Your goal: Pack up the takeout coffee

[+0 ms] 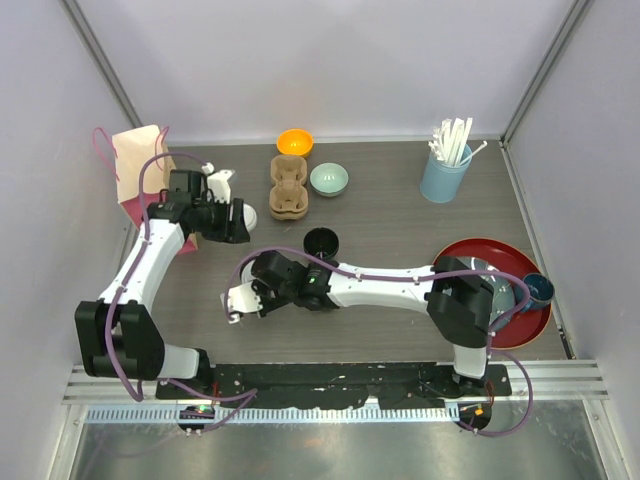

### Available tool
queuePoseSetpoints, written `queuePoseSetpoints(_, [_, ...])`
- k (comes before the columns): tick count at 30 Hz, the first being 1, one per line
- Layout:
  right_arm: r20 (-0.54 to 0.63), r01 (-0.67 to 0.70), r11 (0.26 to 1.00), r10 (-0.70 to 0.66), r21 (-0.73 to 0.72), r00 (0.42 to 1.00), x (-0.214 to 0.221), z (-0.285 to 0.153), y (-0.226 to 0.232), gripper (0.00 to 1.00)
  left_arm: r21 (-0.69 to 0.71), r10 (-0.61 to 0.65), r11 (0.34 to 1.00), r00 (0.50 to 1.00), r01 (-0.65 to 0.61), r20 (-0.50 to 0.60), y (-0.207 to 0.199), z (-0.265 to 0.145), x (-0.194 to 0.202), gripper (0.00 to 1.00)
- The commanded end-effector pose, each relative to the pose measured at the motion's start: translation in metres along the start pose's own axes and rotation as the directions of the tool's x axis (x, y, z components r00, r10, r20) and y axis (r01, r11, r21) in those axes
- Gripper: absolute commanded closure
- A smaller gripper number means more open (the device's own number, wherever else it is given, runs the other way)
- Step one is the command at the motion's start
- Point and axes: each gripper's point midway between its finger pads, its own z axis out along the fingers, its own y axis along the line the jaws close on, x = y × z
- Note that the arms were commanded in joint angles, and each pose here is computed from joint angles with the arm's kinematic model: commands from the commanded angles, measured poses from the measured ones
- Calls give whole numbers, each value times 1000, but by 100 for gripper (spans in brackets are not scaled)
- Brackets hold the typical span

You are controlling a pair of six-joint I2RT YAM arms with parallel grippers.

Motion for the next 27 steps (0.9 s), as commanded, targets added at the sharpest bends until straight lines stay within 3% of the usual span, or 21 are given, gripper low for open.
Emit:
queuePoseSetpoints(1, [38,3,999,-4,43,999,-19,-11,-16,78,25,11,1000,1000,-11,12,-3,3,-3,43])
queuePoseSetpoints(12, [30,-19,1000,19,24,999,-24,-18,-20,93,24,18,1000,999,-18,-34,2,10,4,45])
queuePoseSetpoints(27, [97,-88,996,86,13,992,-47,-62,-33,99,-129,31,991,998,-38,-57,37,21,9,78])
